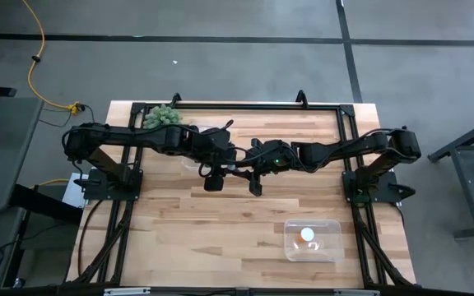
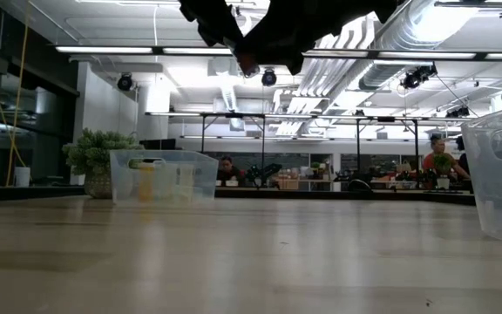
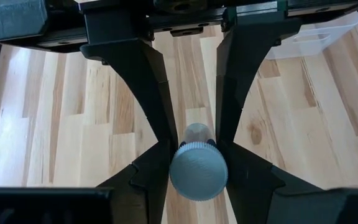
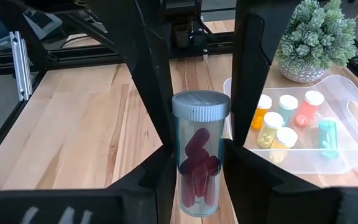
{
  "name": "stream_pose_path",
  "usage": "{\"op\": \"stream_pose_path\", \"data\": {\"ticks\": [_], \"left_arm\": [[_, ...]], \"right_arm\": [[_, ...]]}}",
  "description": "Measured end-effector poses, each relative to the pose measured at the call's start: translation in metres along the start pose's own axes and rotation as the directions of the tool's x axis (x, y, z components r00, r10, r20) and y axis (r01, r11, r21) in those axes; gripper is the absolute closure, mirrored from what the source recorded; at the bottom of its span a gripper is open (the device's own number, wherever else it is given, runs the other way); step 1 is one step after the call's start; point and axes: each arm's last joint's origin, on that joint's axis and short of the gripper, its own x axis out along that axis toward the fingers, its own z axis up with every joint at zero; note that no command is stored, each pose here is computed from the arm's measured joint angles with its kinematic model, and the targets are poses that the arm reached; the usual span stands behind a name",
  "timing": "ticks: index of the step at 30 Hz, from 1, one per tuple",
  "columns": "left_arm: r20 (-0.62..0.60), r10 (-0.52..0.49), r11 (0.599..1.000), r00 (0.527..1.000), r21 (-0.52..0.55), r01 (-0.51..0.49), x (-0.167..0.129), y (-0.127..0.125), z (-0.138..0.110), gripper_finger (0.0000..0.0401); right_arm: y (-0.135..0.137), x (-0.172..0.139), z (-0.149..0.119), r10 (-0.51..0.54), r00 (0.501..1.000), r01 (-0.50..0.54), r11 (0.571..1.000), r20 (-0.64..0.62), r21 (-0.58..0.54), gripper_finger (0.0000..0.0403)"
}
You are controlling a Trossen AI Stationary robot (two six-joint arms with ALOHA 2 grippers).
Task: Pick and place medicine bottles into bin by pill shape (circle, oval)
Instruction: Put the blue capsule bottle into the bottom transparent bin
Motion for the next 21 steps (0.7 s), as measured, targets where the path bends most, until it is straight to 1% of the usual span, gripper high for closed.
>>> {"op": "stream_pose_path", "data": {"ticks": [7, 15, 21], "left_arm": [[0.0, 0.001, 1.0, 1.0, 0.007, -0.001, 0.0, 0.0001, 0.0, 0.0268], [-0.002, 0.004, 1.0, 1.0, 0.006, -0.004, 0.0, 0.0005, -0.0002, 0.0267], [-0.002, 0.005, 1.0, 1.0, 0.006, -0.005, 0.0, 0.0005, -0.0002, 0.0267]], "right_arm": [[0.0, 0.0, 0.0, 0.0, 1.0, 0.0, 1.0, 0.0, -0.001, 0.0288], [0.0, 0.0, 0.0, 0.0, 1.0, 0.0, 1.0, 0.0, -0.001, 0.032], [0.0, 0.0, 0.0, 0.0, 1.0, 0.0, 1.0, 0.0, -0.001, 0.0317]]}}
